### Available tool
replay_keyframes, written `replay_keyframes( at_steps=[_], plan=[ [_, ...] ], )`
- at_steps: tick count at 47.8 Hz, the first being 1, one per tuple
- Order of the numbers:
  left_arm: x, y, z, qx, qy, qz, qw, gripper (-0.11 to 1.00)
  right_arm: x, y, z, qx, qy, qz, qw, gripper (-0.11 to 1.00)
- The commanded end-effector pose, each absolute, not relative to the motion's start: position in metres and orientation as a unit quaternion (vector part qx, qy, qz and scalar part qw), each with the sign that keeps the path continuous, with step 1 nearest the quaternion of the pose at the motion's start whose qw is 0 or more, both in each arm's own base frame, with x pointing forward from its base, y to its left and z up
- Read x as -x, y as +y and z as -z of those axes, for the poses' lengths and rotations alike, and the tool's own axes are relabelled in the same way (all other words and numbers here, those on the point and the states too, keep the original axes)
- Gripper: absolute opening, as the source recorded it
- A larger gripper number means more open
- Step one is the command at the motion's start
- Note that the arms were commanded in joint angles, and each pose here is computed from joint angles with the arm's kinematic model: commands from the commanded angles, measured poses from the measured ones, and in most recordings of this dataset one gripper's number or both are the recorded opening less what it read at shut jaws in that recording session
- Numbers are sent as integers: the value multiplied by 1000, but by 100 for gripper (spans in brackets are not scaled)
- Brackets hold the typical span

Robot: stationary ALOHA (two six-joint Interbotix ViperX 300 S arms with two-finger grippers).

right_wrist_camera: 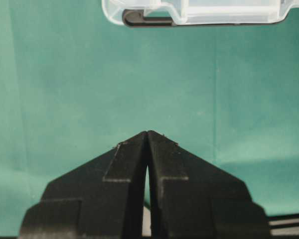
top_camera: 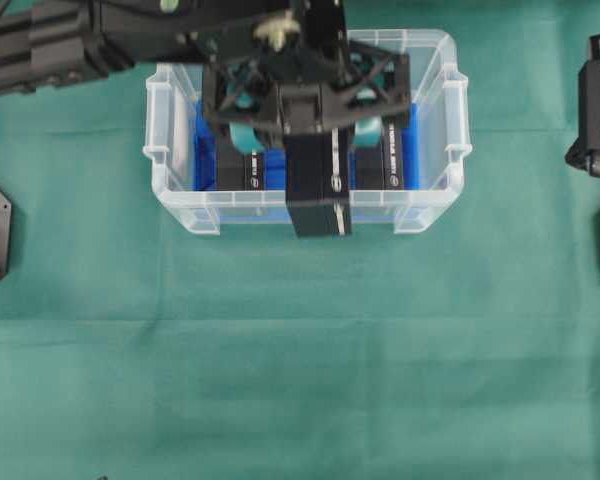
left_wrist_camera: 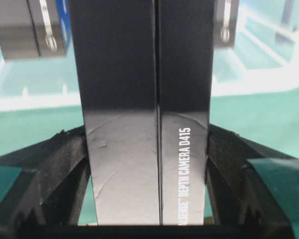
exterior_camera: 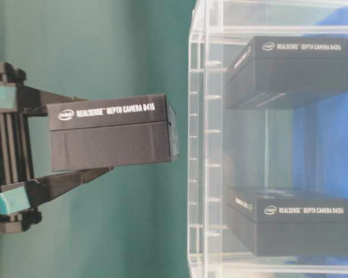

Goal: Take the box out of the case with the left arm.
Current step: 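Lift the middle box up out of the case with the left gripper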

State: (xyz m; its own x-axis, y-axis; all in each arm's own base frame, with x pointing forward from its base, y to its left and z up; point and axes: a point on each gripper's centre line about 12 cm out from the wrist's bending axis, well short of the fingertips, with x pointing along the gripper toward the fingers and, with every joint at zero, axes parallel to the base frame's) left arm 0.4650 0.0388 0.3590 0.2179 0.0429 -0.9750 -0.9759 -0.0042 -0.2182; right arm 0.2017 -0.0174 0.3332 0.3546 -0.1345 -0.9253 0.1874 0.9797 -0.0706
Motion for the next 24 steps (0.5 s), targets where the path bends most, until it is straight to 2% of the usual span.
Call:
replay_keyframes(
  at_steps=[1, 24],
  plan=[
    [-454, 23, -390, 558, 409, -431, 579, 60, -203, -18, -337, -23, 554, 99, 826, 3],
    [-451, -57, -391, 580, 413, -425, 559, 60, -203, -18, -337, -23, 554, 99, 826, 3]
  ],
)
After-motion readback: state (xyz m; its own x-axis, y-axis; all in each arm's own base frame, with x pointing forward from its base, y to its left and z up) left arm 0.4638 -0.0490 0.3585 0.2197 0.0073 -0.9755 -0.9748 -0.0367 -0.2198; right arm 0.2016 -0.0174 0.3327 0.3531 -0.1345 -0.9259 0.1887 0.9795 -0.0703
